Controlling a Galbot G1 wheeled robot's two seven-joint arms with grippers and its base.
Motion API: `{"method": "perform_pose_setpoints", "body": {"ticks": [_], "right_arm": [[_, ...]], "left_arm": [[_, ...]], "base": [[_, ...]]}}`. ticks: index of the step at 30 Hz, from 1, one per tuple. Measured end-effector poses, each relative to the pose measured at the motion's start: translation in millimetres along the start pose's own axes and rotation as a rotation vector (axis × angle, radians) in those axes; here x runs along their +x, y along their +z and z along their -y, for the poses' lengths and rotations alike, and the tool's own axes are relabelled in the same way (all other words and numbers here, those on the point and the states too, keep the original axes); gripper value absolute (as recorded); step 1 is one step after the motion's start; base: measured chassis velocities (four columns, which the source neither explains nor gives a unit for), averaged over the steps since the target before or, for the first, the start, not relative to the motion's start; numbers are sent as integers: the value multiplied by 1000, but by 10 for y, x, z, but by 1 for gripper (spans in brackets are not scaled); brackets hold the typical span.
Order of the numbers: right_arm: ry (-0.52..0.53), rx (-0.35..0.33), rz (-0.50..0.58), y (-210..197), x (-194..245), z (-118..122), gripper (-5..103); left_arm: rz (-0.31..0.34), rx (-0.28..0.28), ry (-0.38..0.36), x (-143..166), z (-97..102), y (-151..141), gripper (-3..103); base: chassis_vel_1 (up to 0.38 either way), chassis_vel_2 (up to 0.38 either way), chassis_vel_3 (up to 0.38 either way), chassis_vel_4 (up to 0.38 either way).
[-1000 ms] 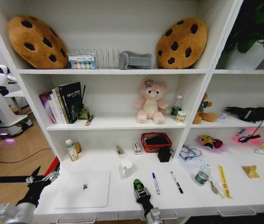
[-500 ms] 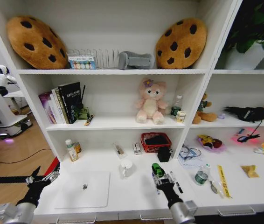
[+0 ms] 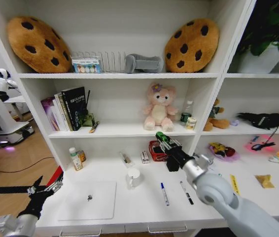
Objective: Organize the objects on the table.
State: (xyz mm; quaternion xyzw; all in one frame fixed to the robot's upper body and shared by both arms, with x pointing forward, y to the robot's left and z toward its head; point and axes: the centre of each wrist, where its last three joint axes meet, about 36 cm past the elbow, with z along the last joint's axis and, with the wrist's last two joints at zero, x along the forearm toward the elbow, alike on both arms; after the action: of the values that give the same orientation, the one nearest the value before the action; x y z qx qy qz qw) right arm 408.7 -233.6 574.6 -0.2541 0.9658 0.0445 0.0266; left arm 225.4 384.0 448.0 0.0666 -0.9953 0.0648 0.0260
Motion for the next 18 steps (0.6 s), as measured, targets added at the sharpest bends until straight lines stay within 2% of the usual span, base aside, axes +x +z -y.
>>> {"method": "perform_pose_setpoints", "body": {"ticks": [4, 5, 8, 9, 12, 18], "right_arm": [[-43, 11, -9, 1, -471, -2, 37], [-43, 11, -9, 1, -471, -2, 37], [-70, 1, -46, 71, -1012, -89, 37], [-70, 1, -46, 71, -1012, -89, 37], [-81, 32, -55, 50, -1397, -162, 37], [-59, 19, -106, 63, -1734, -246, 37]], "left_arm": [[0, 0, -1, 0, 0, 1, 100], [0, 0, -1, 0, 0, 1, 100], [0, 0, -1, 0, -1, 0, 100], [0, 0, -1, 0, -1, 0, 100], [0, 0, 0, 0, 0, 0, 100], [0, 0, 0, 0, 0, 0, 100]], "base": [[0, 0, 0, 0], [0, 0, 0, 0], [0, 0, 0, 0], [0, 0, 0, 0], [0, 0, 0, 0], [0, 0, 0, 0]]}}
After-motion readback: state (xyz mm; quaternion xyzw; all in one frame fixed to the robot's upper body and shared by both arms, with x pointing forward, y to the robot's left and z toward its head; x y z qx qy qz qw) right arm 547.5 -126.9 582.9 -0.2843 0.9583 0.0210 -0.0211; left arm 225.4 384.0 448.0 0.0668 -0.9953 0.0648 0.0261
